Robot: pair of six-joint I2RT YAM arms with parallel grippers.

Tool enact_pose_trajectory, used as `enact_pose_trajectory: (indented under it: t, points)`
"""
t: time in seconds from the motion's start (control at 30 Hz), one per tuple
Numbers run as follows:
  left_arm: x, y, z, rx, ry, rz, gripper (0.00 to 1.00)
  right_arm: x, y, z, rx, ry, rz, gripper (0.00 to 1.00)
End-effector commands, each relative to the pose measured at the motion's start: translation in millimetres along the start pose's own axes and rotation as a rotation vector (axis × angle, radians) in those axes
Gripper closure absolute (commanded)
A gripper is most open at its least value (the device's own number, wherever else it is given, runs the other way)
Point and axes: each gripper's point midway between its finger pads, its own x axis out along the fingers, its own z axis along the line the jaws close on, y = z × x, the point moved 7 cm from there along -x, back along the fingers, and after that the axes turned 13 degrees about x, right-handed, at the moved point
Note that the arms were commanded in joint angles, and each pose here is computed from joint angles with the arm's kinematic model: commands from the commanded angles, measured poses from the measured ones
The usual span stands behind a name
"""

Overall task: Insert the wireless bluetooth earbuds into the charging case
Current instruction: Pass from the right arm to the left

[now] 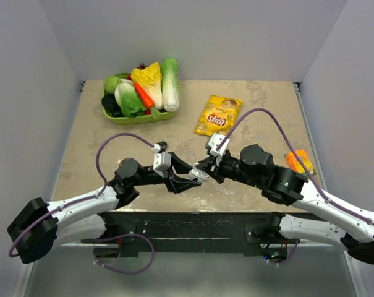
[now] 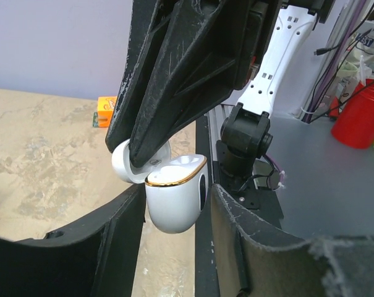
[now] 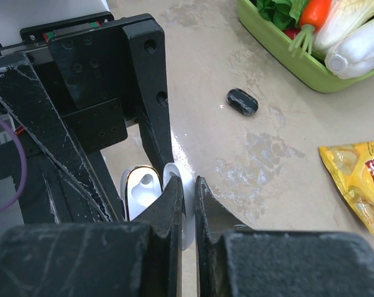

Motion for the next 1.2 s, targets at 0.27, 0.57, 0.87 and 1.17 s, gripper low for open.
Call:
enact_pose_trajectory:
  t: [0.27, 0.57, 0.87, 1.17]
  points:
    - [2.9, -18.8, 0.0, 0.033, 0.012, -0.076, 0.43, -2.6, -17.0, 5.4, 0.01, -0.023, -0.064, 1.0]
    - [3.3, -20.1, -0.8, 0.028, 0.019, -0.084, 0.45, -2.1, -16.7, 5.5, 0.013, -0.023, -0.065, 1.0]
    - [6.1, -16.4, -1.2, 0.017, 0.044, -0.079, 0.59, -1.5, -15.2, 5.4, 0.017, -0.023, -0.062, 1.0]
    - [5.5, -13.7, -2.6, 0.008, 0.05, -0.082, 0.8, -1.3, -14.8, 5.7, 0.025, -0.023, -0.062, 1.0]
